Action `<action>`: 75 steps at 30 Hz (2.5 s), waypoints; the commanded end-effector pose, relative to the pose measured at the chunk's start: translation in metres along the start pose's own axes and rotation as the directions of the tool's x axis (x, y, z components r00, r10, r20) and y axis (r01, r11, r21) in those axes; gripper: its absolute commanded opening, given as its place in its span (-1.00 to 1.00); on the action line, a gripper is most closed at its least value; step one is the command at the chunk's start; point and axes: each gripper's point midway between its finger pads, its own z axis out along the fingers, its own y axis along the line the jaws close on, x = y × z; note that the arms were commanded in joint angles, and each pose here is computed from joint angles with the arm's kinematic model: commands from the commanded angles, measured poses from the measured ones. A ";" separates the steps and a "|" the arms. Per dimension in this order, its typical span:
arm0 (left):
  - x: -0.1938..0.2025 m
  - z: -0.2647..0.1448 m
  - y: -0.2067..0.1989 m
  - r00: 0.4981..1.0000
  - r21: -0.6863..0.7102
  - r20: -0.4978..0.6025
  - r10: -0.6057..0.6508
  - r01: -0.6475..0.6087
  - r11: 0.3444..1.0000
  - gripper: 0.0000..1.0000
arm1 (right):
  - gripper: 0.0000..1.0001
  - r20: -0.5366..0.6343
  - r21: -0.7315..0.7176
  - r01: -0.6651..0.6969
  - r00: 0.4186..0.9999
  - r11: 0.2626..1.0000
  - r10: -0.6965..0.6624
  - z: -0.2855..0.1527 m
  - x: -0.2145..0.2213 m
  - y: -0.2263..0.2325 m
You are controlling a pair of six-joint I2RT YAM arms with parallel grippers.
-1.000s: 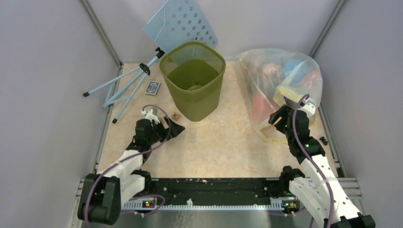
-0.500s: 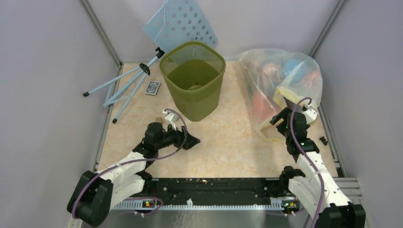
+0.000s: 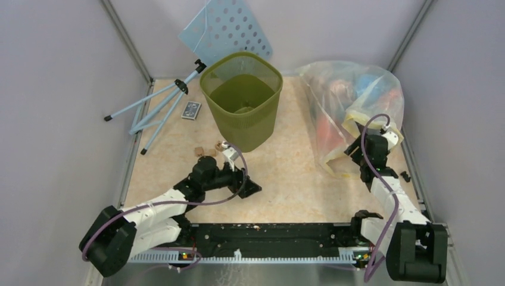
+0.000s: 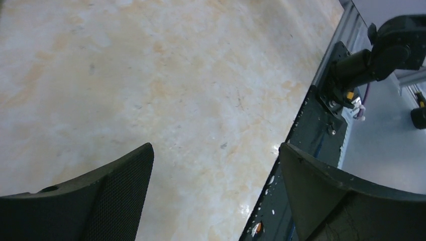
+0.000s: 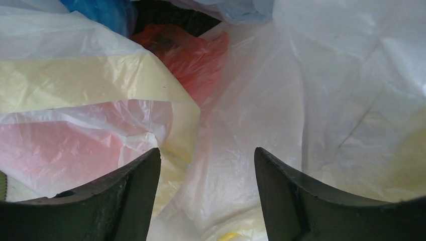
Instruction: Put the trash bags into the trash bin
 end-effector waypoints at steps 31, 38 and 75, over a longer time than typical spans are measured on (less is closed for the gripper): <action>-0.094 0.194 -0.119 0.876 -0.221 0.044 0.480 -0.460 0.860 0.97 | -0.03 0.054 -0.731 0.164 0.982 0.662 -0.183 -0.129 -0.072 0.155; -0.129 0.211 -0.119 0.886 -0.217 0.106 0.452 -0.423 0.880 0.97 | 0.18 0.069 -0.583 0.095 0.995 0.807 -0.067 -0.122 -0.089 0.129; -0.105 0.269 -0.068 0.968 -0.087 -0.073 0.241 -0.247 0.965 -0.87 | -0.29 0.126 -0.345 -0.153 0.970 0.926 0.207 -0.154 -0.067 0.043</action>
